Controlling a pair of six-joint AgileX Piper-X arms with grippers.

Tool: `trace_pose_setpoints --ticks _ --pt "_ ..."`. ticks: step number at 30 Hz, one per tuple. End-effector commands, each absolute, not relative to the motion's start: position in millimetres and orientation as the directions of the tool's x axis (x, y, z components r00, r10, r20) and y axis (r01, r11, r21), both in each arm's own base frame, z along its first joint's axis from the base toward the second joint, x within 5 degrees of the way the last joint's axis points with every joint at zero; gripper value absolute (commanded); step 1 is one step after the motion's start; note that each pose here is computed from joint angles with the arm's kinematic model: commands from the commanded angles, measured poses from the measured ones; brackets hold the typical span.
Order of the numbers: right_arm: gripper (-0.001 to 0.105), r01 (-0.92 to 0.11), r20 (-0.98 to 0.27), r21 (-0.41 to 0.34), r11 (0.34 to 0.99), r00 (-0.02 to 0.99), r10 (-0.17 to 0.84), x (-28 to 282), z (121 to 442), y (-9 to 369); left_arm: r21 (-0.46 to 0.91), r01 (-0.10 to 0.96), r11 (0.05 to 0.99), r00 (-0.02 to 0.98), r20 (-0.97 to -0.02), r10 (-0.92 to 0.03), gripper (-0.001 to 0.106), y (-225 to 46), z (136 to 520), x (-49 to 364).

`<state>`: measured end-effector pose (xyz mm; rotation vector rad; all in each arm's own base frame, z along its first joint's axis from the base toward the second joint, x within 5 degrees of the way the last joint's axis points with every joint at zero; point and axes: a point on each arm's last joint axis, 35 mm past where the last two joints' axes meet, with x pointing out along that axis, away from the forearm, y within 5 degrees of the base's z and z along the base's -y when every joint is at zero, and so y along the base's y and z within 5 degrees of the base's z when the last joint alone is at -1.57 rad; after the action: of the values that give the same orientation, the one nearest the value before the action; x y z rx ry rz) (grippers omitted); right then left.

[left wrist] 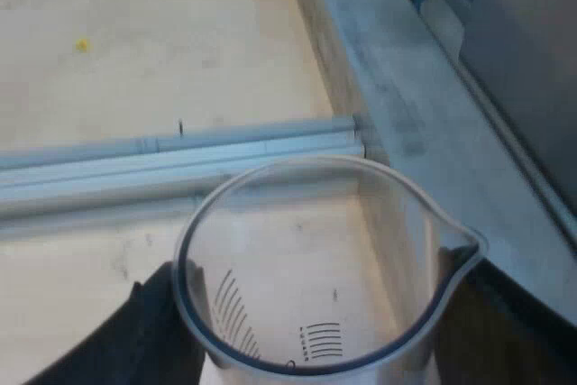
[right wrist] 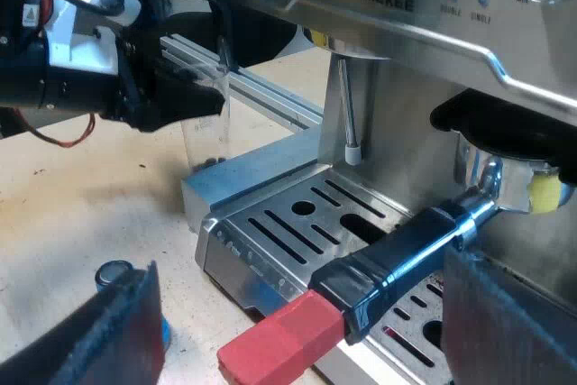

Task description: Pour the beans into the coffee machine

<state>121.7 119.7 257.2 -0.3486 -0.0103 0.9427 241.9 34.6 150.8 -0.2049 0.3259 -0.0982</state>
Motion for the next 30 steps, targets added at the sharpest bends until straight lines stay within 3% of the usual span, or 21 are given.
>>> trace_pose_setpoints --ticks 1,9,13,17,19,22,30 --pt "0.067 -0.782 -0.119 -0.304 0.544 0.598 0.793 121 261 119 -0.213 0.085 0.973 0.959 -0.248 -0.138 0.021 34 167 241" --pt "0.067 -0.776 -0.119 -0.306 0.551 0.606 0.787 122 261 119 -0.226 0.074 0.971 0.946 -0.293 -0.140 0.021 31 185 225" --pt "0.067 -0.778 -0.119 -0.295 0.555 0.606 0.787 122 261 119 -0.219 0.080 0.972 0.953 -0.269 -0.139 0.021 29 199 216" --pt "0.067 -0.797 -0.119 -0.115 0.593 0.604 0.788 122 261 119 -0.216 0.082 0.973 0.956 -0.259 -0.138 0.021 28 211 206" --pt "0.067 -0.797 -0.119 -0.081 0.599 0.604 0.788 122 261 119 -0.218 0.081 0.973 0.954 -0.265 -0.139 0.021 27 211 204" --pt "0.067 -0.797 -0.119 -0.081 0.599 0.604 0.788 122 261 119 -0.232 0.067 0.970 0.935 -0.323 -0.142 0.021 24 237 187" --pt "0.067 -0.766 -0.099 -0.096 0.635 0.642 0.760 123 263 118 -0.210 0.075 0.975 0.947 -0.291 -0.135 0.021 21 290 170"
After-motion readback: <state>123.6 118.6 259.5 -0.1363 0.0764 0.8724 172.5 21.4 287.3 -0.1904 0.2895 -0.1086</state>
